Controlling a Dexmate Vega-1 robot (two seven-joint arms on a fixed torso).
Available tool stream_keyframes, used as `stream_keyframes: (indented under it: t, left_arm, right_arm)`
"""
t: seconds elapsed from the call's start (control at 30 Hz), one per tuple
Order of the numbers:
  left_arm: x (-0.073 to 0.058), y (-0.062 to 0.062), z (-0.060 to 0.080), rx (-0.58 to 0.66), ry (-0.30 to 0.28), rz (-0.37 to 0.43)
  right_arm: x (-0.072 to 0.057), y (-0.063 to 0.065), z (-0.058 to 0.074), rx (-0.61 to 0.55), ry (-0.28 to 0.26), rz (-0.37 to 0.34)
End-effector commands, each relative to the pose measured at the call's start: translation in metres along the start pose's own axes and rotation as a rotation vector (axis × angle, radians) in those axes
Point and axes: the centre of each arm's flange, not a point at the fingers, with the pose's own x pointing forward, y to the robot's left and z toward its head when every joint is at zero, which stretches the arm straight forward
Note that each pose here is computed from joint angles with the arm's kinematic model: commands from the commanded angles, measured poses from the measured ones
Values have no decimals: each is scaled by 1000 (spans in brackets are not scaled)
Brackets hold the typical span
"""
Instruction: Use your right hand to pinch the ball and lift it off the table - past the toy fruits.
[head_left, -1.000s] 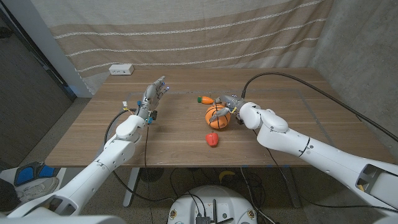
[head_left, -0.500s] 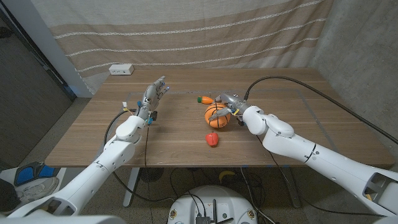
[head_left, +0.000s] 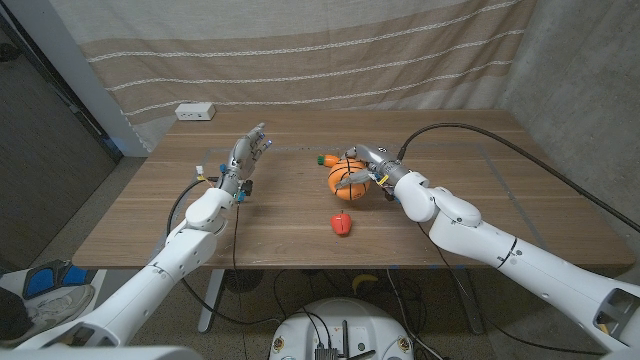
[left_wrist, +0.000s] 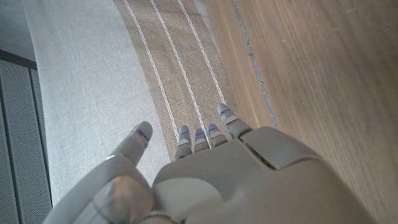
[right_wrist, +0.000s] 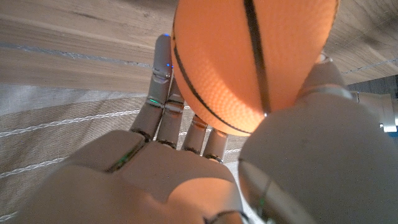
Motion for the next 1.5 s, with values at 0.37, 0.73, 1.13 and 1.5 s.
stream_keyframes:
  t: [0.37, 0.73, 1.13, 1.5]
  left_arm:
    - [-4, 0, 2, 4, -10, 1]
    - [-3, 2, 3, 3, -13, 4]
    - [0, 3, 3, 1, -13, 7]
    - [2, 3, 3, 2, -13, 5]
  right_arm:
    - [-13, -29, -4, 157, -100, -164]
    - [-18, -43, -10, 238, -134, -217]
    - [-17, -53, -18, 314, -154, -265]
    - [-22, -66, -31, 415, -167, -317]
